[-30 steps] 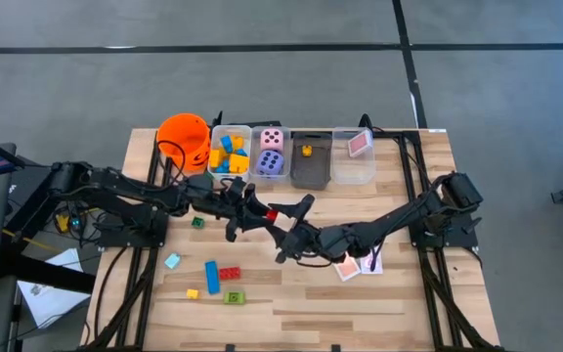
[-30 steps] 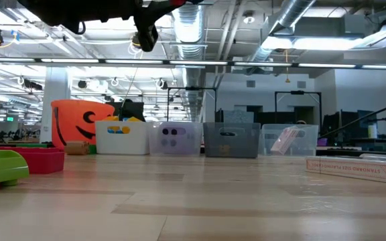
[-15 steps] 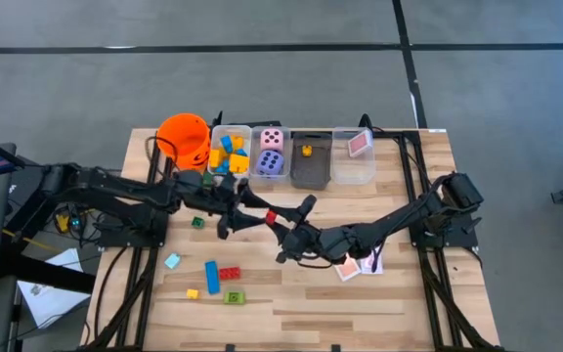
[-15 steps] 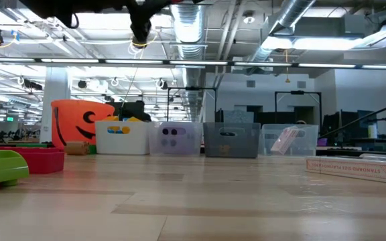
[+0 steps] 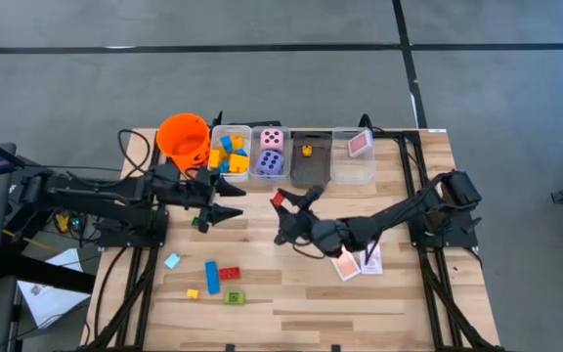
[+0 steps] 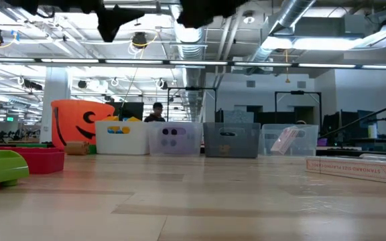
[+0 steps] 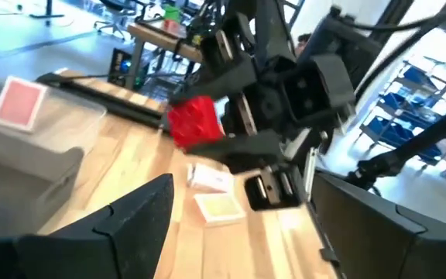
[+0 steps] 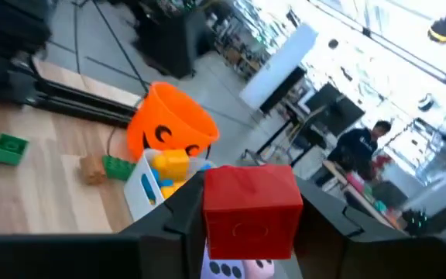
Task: Pick & Place Toys
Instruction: Put the red game piece into the black bin
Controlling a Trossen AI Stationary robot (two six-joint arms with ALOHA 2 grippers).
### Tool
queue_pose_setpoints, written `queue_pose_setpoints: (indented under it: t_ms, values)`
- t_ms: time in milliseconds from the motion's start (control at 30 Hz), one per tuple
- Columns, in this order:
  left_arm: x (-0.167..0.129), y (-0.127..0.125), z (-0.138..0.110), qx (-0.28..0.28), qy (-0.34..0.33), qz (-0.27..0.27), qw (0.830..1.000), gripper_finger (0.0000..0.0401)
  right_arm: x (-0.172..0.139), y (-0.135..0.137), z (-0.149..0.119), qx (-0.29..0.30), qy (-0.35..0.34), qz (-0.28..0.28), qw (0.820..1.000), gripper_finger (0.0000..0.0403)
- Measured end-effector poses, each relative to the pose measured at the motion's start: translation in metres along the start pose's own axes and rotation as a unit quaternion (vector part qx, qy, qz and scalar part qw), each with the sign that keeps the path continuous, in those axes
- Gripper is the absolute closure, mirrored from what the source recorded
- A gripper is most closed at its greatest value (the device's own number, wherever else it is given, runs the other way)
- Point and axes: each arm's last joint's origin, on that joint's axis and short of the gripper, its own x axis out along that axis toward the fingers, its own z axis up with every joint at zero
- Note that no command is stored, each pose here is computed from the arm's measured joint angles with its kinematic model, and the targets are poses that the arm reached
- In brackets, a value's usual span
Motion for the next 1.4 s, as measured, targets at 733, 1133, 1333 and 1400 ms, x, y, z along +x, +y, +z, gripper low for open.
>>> queue_pose_setpoints:
  t_ms: [733, 1133, 1333, 1400]
  values:
    - [-0.003, 0.016, -0.034, -0.011, 0.034, 0.039, 0.999, 0.01, 0.117, -0.113, -0.124, 0.099, 0.293, -0.011, 0.951, 0.0245]
    - [-0.003, 0.016, -0.034, -0.01, 0.034, 0.039, 0.999, 0.01, 0.126, -0.136, -0.158, 0.185, 0.372, 0.049, 0.908, 0.0224]
    - [-0.002, 0.016, -0.034, -0.009, 0.034, 0.039, 0.999, 0.01, 0.125, -0.133, -0.155, 0.183, 0.369, 0.054, 0.91, 0.0192]
    - [-0.002, 0.016, -0.034, -0.009, 0.034, 0.039, 0.999, 0.01, 0.123, -0.129, -0.152, 0.18, 0.366, 0.06, 0.911, 0.0182]
